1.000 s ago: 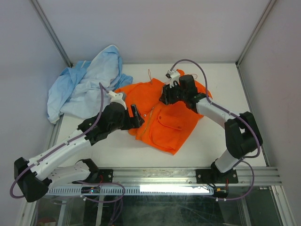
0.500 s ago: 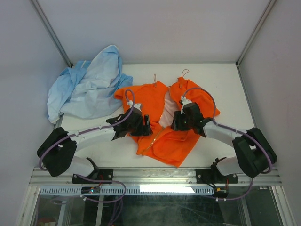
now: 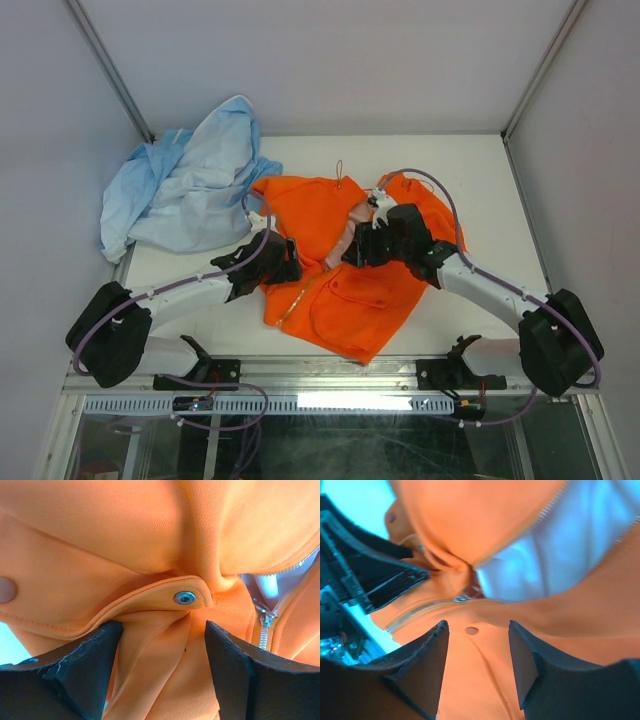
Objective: Zip up the jacket
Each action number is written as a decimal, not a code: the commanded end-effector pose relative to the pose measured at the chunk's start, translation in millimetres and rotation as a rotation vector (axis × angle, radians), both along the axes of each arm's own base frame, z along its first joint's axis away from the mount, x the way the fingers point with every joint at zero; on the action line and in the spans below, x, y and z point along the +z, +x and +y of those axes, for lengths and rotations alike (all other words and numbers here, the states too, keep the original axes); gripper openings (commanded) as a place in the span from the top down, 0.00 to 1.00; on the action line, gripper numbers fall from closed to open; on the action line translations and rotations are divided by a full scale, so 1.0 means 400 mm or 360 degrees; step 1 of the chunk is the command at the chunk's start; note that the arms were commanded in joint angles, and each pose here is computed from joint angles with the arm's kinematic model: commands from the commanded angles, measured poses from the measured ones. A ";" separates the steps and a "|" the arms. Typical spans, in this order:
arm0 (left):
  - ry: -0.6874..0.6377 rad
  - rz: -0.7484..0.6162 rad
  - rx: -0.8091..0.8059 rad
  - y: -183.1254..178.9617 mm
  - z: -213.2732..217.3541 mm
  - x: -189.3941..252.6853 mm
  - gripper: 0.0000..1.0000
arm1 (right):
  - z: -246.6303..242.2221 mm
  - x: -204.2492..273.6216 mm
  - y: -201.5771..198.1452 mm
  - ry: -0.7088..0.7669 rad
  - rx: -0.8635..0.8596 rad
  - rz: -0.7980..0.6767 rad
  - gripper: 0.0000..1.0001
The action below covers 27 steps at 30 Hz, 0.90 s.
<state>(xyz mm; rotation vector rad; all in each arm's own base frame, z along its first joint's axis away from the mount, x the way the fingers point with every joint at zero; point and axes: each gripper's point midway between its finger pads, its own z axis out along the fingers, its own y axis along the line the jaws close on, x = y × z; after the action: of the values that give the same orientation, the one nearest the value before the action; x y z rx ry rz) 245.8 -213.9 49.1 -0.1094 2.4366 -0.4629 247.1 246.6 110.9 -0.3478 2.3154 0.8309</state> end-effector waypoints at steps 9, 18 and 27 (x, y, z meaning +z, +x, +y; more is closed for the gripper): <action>-0.0226 -0.0205 -0.0172 -0.070 -0.126 0.219 0.31 | 0.141 0.042 0.027 0.0196 0.0170 0.0023 0.47; -0.0149 -0.0022 -0.0212 -0.105 -0.148 0.069 0.43 | 0.208 -0.005 0.142 0.0363 -0.0018 0.0010 0.47; -0.0032 0.0143 -0.0177 -0.167 -0.077 -0.066 0.51 | 0.211 0.057 0.295 0.0603 -0.0087 -0.0041 0.91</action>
<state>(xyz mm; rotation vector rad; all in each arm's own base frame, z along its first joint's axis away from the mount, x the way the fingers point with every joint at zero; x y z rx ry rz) 187.9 -249.1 33.4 0.0251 2.5087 -0.5258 319.7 324.2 64.8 -0.1482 2.3298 1.0717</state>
